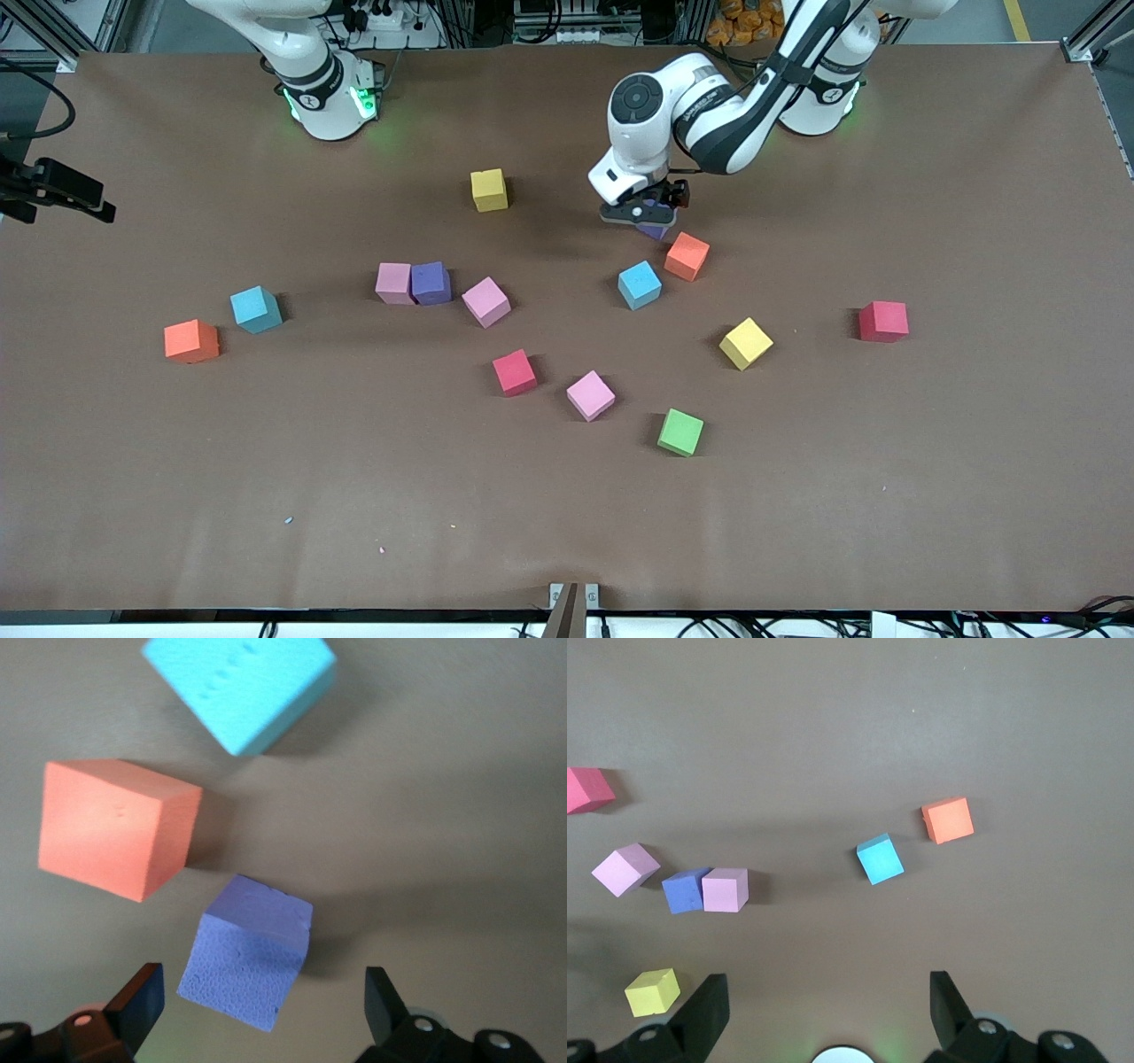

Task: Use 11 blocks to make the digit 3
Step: 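Reach the left gripper down to the purple block beside the orange block, then grasp the purple block with the left gripper while the right gripper reaches yellow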

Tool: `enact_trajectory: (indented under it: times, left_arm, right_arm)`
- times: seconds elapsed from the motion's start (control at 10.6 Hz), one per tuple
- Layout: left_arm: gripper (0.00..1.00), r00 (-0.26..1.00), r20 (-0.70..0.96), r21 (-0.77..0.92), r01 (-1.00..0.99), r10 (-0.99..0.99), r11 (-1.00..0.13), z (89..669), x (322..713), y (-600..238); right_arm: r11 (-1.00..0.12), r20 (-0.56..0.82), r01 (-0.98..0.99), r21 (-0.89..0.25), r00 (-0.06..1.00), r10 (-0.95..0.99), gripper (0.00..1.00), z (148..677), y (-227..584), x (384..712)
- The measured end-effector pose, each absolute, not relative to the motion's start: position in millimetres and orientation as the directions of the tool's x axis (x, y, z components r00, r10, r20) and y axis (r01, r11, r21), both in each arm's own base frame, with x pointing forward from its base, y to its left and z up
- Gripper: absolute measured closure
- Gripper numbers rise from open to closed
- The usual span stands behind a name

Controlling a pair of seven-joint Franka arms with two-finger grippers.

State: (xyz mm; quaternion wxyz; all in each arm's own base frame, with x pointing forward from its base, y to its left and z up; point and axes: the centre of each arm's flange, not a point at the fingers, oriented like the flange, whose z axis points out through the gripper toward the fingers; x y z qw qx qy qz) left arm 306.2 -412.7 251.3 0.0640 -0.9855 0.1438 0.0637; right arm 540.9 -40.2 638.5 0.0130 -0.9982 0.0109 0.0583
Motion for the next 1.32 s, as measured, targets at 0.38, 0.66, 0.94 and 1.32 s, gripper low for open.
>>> enact_trajectory:
  times: [0.38,0.66,0.94,1.32]
  left_arm:
    - [0.0,0.822,-0.189,-0.064,-0.556,-0.537,-0.829,243,298,-412]
    - [0.0,0.8,-0.212,-0.053,-0.582,-0.561,-0.811,231,294,-410]
    - [0.0,0.794,-0.212,-0.041,-0.59,-0.57,-0.806,218,288,-406]
    - [0.0,0.776,-0.208,-0.032,-0.614,-0.596,-0.789,218,292,-405]
  right_arm:
    - [-0.999,-0.147,-0.033,-0.024,0.989,-0.029,0.0,634,-38,539]
    - [-0.999,-0.21,-0.029,-0.031,0.978,-0.021,0.0,623,-35,536]
    - [-0.995,-0.257,0.006,-0.101,0.966,0.032,0.0,588,-6,551]
    - [-0.989,-0.264,0.052,-0.141,0.961,0.088,0.0,537,33,557]
